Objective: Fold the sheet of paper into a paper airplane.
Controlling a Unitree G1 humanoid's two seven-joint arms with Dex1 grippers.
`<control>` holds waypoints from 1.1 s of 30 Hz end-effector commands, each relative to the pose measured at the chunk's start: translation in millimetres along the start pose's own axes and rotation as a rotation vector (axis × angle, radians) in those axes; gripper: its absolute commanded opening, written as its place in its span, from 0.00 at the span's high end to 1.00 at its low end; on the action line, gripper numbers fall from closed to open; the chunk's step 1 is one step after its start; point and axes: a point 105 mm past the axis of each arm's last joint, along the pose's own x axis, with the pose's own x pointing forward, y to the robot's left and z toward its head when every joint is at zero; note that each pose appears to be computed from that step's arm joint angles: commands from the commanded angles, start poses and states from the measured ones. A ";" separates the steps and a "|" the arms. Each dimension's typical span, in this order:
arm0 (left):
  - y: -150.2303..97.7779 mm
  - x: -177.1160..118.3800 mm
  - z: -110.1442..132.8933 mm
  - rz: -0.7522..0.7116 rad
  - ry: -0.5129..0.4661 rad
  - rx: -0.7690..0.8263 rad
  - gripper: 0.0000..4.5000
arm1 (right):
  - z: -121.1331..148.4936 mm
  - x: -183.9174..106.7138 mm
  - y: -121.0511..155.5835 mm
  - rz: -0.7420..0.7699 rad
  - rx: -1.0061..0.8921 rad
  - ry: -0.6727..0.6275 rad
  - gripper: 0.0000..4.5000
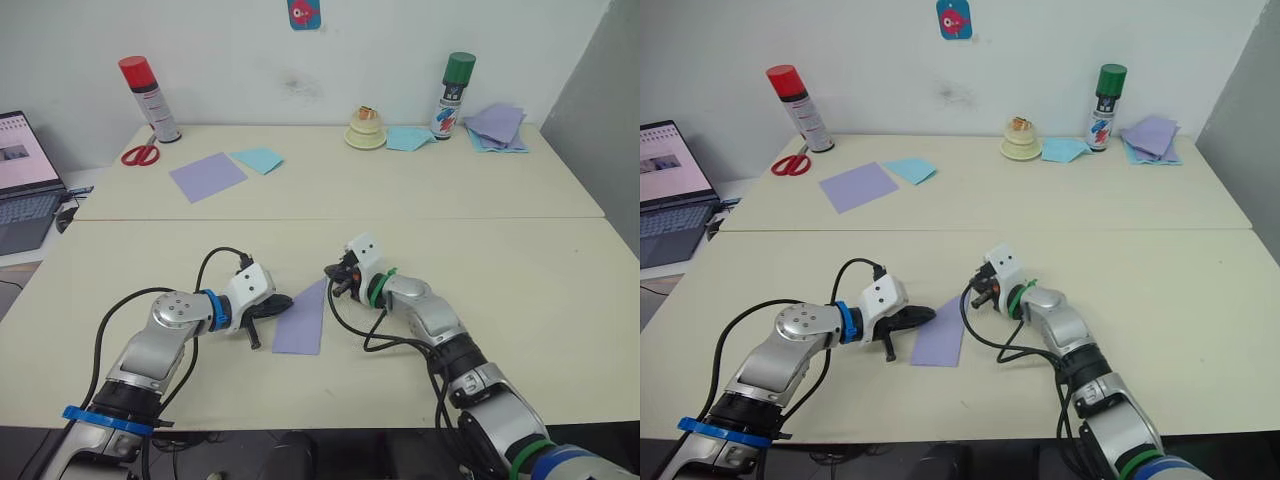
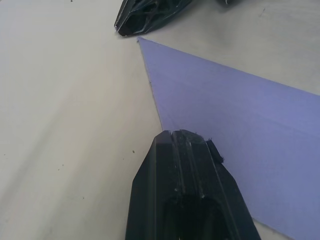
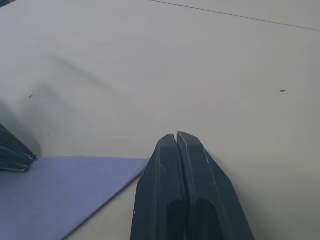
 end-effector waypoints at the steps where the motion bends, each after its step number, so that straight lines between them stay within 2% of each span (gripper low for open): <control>1: -13.7 6.0 -13.7 -0.060 0.050 -0.023 1.00 | 14.1 -17.2 -5.2 0.049 0.007 -0.124 0.99; 4: -12.8 5.4 -13.4 -0.061 0.051 -0.022 1.00 | 30.5 -26.9 17.1 0.208 -0.009 -0.209 0.99; 6: -12.9 5.6 -13.5 -0.063 0.052 -0.021 1.00 | 26.6 -30.9 31.3 0.292 -0.058 -0.191 0.99; 11: -13.3 7.0 -13.3 -0.066 0.052 -0.021 1.00 | 6.7 -27.1 56.8 0.382 -0.108 -0.102 0.99; 17: -12.4 7.0 -12.9 -0.063 0.053 -0.018 1.00 | -35.7 -27.2 71.6 0.483 -0.253 0.139 0.99; 22: -12.0 5.9 -13.7 -0.057 0.057 -0.021 1.00 | -50.4 -48.4 88.3 0.667 -0.241 0.243 0.99; 28: -13.7 3.6 -14.8 -0.043 0.053 -0.035 1.00 | -65.8 -65.8 98.3 0.808 -0.170 0.354 0.99; 31: -16.2 4.0 -16.6 -0.046 0.055 -0.040 1.00 | -67.6 -75.8 100.8 0.877 -0.168 0.394 0.99; 33: -16.8 5.9 -16.1 -0.047 0.053 -0.041 1.00 | -57.9 -81.0 100.0 0.907 -0.160 0.370 0.99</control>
